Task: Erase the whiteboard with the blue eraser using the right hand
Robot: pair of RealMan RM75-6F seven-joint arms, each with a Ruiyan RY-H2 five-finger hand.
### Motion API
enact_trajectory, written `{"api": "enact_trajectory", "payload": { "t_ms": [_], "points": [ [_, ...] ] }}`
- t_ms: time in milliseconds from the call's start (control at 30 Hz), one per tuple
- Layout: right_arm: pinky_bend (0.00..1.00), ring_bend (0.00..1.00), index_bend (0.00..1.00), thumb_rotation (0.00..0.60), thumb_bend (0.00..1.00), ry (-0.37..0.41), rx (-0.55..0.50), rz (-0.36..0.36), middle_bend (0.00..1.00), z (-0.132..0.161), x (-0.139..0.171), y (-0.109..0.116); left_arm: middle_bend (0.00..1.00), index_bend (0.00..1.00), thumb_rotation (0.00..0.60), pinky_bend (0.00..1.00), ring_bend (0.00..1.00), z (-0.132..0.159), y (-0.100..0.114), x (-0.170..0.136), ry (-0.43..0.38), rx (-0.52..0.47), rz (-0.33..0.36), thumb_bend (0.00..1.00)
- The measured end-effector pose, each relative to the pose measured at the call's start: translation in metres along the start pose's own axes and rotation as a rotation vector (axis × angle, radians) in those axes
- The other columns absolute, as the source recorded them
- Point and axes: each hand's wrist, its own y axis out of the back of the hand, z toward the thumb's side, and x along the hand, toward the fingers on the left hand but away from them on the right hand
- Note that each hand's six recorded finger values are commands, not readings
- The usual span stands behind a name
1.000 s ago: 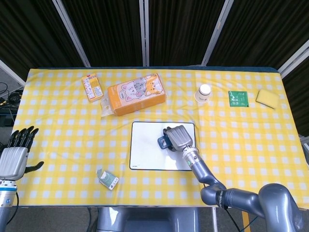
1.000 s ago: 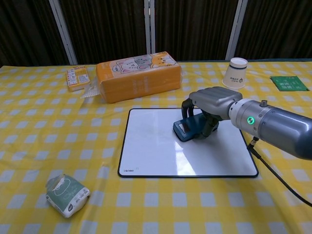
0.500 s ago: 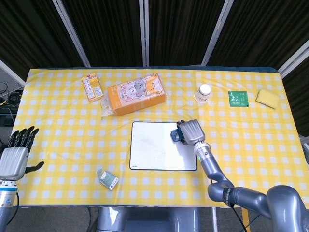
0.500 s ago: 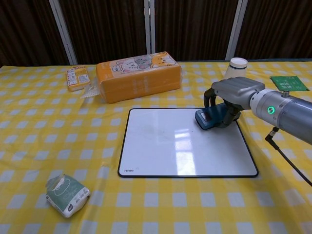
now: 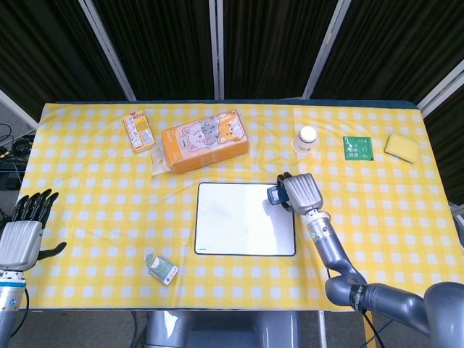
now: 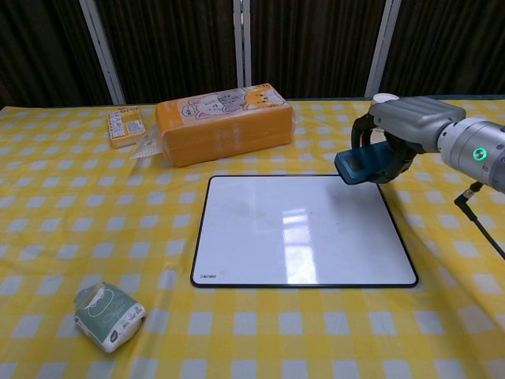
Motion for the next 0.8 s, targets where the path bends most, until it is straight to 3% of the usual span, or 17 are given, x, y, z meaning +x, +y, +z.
{"api": "enact_trajectory", "payload": {
  "t_ms": [200,600,700,800],
  "points": [
    [0.76,0.75,0.86,0.600,0.54,-0.006,0.042,0.000,0.74,-0.013,0.017,0.004,0.00,0.00,0.600,0.00,0.00,-0.001,0.000,-0.001,0.000,-0.001,-0.001,0.11],
    [0.68,0.70,0.84,0.600,0.49,-0.098,-0.030,0.015,0.68,-0.066,0.068,-0.008,0.00,0.00,0.600,0.00,0.00,0.006,0.002,-0.005,-0.023,-0.006,0.003,0.11],
    [0.59,0.64,0.80,0.600,0.44,-0.106,-0.042,0.026,0.63,-0.072,0.075,-0.013,0.00,0.00,0.600,0.00,0.00,0.008,0.002,-0.005,-0.029,-0.007,0.003,0.11],
    [0.43,0.52,0.69,0.600,0.37,-0.108,-0.047,0.043,0.51,-0.076,0.082,-0.019,0.00,0.00,0.600,0.00,0.00,0.009,0.002,-0.006,-0.033,-0.006,0.004,0.11]
  ]
}}
